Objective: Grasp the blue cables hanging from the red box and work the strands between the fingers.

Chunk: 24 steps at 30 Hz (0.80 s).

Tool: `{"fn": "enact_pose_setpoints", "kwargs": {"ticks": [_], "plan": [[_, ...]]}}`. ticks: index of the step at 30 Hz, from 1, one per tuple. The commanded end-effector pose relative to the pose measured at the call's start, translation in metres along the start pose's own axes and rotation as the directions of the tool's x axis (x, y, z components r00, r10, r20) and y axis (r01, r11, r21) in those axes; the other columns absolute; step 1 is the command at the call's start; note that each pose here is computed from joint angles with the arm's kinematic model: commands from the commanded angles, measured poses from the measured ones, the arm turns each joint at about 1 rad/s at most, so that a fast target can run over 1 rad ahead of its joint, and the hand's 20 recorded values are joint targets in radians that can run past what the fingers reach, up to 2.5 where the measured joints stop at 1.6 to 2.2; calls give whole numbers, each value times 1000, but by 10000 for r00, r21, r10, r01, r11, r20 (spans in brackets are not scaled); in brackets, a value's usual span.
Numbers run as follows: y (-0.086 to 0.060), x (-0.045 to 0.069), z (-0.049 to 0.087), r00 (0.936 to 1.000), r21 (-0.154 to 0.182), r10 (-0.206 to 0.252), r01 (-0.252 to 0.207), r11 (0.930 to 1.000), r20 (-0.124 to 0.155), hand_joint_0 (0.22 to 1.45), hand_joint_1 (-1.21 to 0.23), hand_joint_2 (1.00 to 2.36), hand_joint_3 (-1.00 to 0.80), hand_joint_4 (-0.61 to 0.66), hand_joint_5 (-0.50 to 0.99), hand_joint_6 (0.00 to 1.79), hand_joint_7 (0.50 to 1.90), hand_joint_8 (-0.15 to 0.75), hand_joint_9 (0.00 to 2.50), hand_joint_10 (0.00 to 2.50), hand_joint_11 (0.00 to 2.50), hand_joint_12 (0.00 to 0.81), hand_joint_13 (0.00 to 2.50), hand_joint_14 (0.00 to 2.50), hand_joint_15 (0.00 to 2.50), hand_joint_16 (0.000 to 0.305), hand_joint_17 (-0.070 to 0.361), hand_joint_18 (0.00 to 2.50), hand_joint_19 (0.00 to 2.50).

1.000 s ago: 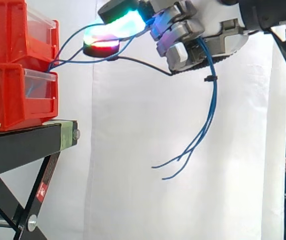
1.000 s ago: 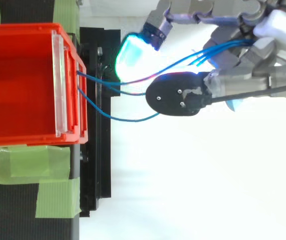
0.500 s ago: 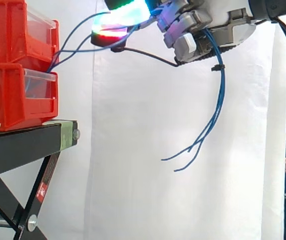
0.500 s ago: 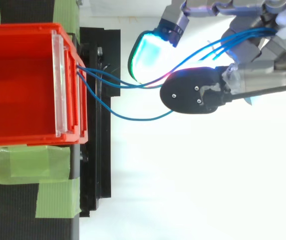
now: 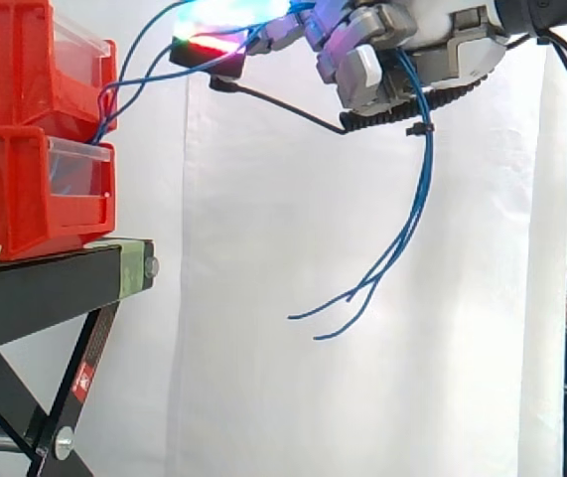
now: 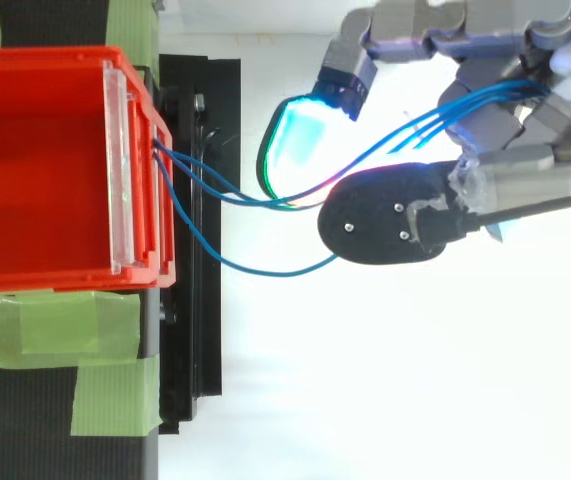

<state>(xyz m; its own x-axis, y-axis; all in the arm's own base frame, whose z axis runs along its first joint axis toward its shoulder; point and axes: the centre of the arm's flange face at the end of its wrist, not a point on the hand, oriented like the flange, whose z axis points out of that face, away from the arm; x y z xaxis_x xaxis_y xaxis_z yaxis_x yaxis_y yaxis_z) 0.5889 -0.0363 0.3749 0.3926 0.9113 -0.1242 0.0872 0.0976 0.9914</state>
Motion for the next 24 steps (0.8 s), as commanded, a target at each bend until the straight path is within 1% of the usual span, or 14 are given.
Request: {"fn": "enact_pose_setpoints", "kwargs": {"ticks": [1, 2, 4, 5, 6, 8, 10, 11, 13, 15, 18, 20, 22, 24], "plan": [[0, 5, -2, 9998, -6, 195, -195, 9998, -78, 985, -729, 1020, -304, 294, 429, 14, 1317, 548, 1372, 2500, 2500, 622, 1800, 2500, 1605, 222, 167, 2419, 660], [1, 5, -2, 9997, -7, 210, -210, 9998, -93, 1013, -734, 1020, -302, 296, 424, 14, 1313, 548, 1372, 2500, 2500, 622, 1800, 2500, 1605, 222, 167, 2419, 660], [1, 7, -3, 9995, -21, 280, -280, 9996, -123, 1146, -741, 1021, -226, 258, 426, 13, 1319, 548, 1372, 2500, 2500, 622, 1800, 2500, 1605, 222, 167, 2419, 660], [1, 8, -3, 9994, -22, 325, -326, 9995, -138, 1156, -739, 1021, -211, 256, 427, 13, 1319, 548, 1372, 2500, 2500, 622, 1800, 2500, 1605, 222, 167, 2419, 660], [1, 9, -3, 9993, -22, 355, -356, 9994, -138, 1140, -734, 1021, -126, 257, 427, 13, 1318, 548, 1372, 2500, 2500, 622, 1800, 2500, 1605, 222, 167, 2419, 660], [1, 11, -4, 9989, -25, 430, -430, 9991, -184, 1013, -725, 1014, -66, 277, 426, 13, 1313, 548, 1372, 2500, 2500, 622, 1800, 2500, 1605, 222, 167, 2419, 660], [2, 13, -5, 9988, -27, 444, -445, 9990, -215, 893, -714, 1011, -158, 317, 423, 12, 1304, 548, 1372, 2500, 2500, 622, 1800, 2500, 1605, 222, 167, 2419, 660], [2, 13, -5, 9988, -27, 444, -445, 9990, -215, 885, -714, 1011, -180, 311, 422, 11, 1301, 548, 1372, 2500, 2500, 622, 1800, 2500, 1605, 222, 167, 2419, 660], [2, 14, -5, 9988, -29, 428, -429, 9991, -230, 809, -699, 1013, -365, 317, 406, 13, 1301, 548, 1372, 2500, 2500, 622, 1800, 2500, 1605, 222, 167, 2419, 660], [2, 15, -6, 9989, -30, 412, -413, 9991, -245, 782, -686, 1015, -468, 285, 394, 14, 1313, 548, 1372, 2500, 2500, 622, 1800, 2500, 1605, 222, 167, 2419, 660], [2, 15, -6, 9989, -19, 402, -403, 9992, -246, 751, -677, 1014, -592, 284, 392, 13, 1323, 548, 1372, 2500, 2500, 622, 1800, 2500, 1605, 222, 167, 2419, 660], [1, 14, -6, 9990, -6, 392, -393, 9992, -216, 750, -676, 1013, -620, 278, 390, 14, 1333, 548, 1372, 2500, 2500, 622, 1800, 2500, 1605, 222, 167, 2419, 660], [1, 15, -6, 9990, -7, 376, -377, 9993, -231, 753, -677, 1010, -714, 289, 404, 13, 1346, 548, 1372, 2500, 2500, 622, 1800, 2500, 1605, 222, 167, 2419, 660], [1, 15, -6, 9991, 15, 341, -341, 9994, -232, 749, -678, 1009, -754, 288, 418, 12, 1365, 548, 1372, 2500, 2500, 622, 1800, 2500, 1605, 222, 167, 2419, 660]]}}
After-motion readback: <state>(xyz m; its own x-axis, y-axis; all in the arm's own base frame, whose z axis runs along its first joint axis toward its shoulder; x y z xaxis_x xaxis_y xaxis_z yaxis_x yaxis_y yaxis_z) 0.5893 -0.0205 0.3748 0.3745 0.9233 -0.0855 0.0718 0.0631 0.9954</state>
